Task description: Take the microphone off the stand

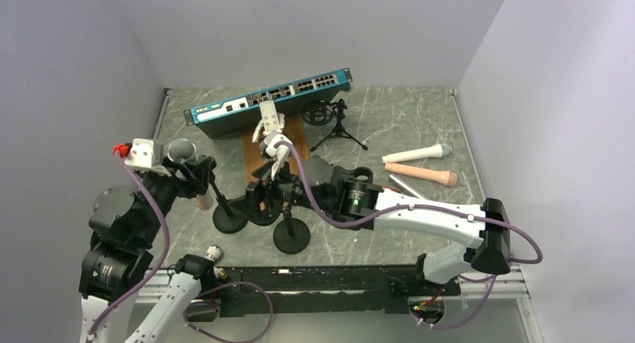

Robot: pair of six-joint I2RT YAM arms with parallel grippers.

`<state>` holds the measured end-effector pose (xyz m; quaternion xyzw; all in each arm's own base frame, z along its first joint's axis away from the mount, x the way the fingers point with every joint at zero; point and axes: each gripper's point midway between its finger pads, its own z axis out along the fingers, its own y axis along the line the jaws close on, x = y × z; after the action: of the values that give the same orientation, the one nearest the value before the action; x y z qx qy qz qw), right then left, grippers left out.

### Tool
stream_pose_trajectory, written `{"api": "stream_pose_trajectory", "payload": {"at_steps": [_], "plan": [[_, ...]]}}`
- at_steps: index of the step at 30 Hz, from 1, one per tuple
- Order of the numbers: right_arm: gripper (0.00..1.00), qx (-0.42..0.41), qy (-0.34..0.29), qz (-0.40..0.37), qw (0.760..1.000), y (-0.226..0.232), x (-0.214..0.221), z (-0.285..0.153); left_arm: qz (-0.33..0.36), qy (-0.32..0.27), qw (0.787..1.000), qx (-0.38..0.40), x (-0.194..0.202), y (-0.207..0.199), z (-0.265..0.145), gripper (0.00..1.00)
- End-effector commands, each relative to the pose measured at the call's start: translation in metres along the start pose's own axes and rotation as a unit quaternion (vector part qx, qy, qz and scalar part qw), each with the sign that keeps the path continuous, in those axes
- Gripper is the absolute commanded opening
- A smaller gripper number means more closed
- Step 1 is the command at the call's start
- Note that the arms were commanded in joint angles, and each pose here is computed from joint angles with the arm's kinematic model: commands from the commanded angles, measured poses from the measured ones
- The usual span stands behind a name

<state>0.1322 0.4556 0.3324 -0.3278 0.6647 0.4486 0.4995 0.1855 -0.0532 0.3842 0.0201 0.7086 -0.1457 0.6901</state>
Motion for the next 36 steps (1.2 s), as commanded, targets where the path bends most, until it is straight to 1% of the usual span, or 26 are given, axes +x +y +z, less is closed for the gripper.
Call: {"api": "stream_pose_trajectory", "payload": {"at_steps": [1,3,5,6,7,9,10,14,18,20,22,25,30,32,36], "plan": [[1.00,-0.111,-0.007,-0.037,0.993,0.018,-0.022,0.007,0.016,-0.016,0.999,0.022,-0.004,-0.007,0.009,0.59],[1.00,-0.143,-0.010,-0.070,0.987,0.020,-0.024,0.007,0.026,-0.016,0.999,0.038,-0.003,-0.011,0.009,0.44],[1.00,-0.158,-0.005,-0.098,0.983,0.016,-0.025,0.011,0.035,-0.017,0.998,0.051,-0.002,-0.015,0.007,0.15],[1.00,-0.165,-0.001,-0.109,0.980,0.013,-0.025,0.013,0.036,-0.016,0.998,0.052,-0.001,-0.015,0.006,0.03],[1.00,-0.170,0.002,-0.122,0.978,0.008,-0.026,0.017,0.037,-0.016,0.998,0.051,0.000,-0.014,0.005,0.00],[1.00,-0.193,0.008,-0.130,0.973,0.000,-0.027,0.022,0.044,-0.016,0.997,0.058,0.001,-0.016,0.002,0.00],[1.00,-0.210,0.008,-0.145,0.967,-0.003,-0.027,0.023,0.051,-0.017,0.996,0.069,0.001,-0.020,0.000,0.00],[1.00,-0.301,0.010,-0.162,0.940,-0.008,-0.023,0.023,0.076,-0.022,0.989,0.126,0.001,-0.037,-0.011,0.00],[1.00,-0.339,0.038,-0.183,0.922,-0.013,-0.011,0.038,0.094,-0.031,0.979,0.176,0.004,-0.052,-0.024,0.00],[1.00,-0.350,0.051,-0.190,0.916,-0.016,-0.007,0.047,0.096,-0.033,0.979,0.179,0.007,-0.051,-0.028,0.00],[1.00,-0.356,0.055,-0.197,0.912,-0.017,-0.010,0.055,0.113,-0.038,0.978,0.171,0.009,-0.047,-0.029,0.00],[1.00,-0.358,0.052,-0.203,0.910,-0.019,-0.011,0.063,0.118,-0.042,0.978,0.168,0.010,-0.045,-0.030,0.00],[0.99,-0.380,0.044,-0.204,0.901,-0.013,-0.015,0.065,0.118,-0.042,0.976,0.177,0.008,-0.048,-0.030,0.00],[0.98,-0.396,0.044,-0.199,0.895,-0.010,-0.016,0.064,0.118,-0.045,0.976,0.175,0.006,-0.048,-0.031,0.00],[0.90,-0.414,0.045,-0.190,0.889,-0.007,-0.015,0.069,0.118,-0.043,0.977,0.175,0.006,-0.048,-0.032,0.00]]}}
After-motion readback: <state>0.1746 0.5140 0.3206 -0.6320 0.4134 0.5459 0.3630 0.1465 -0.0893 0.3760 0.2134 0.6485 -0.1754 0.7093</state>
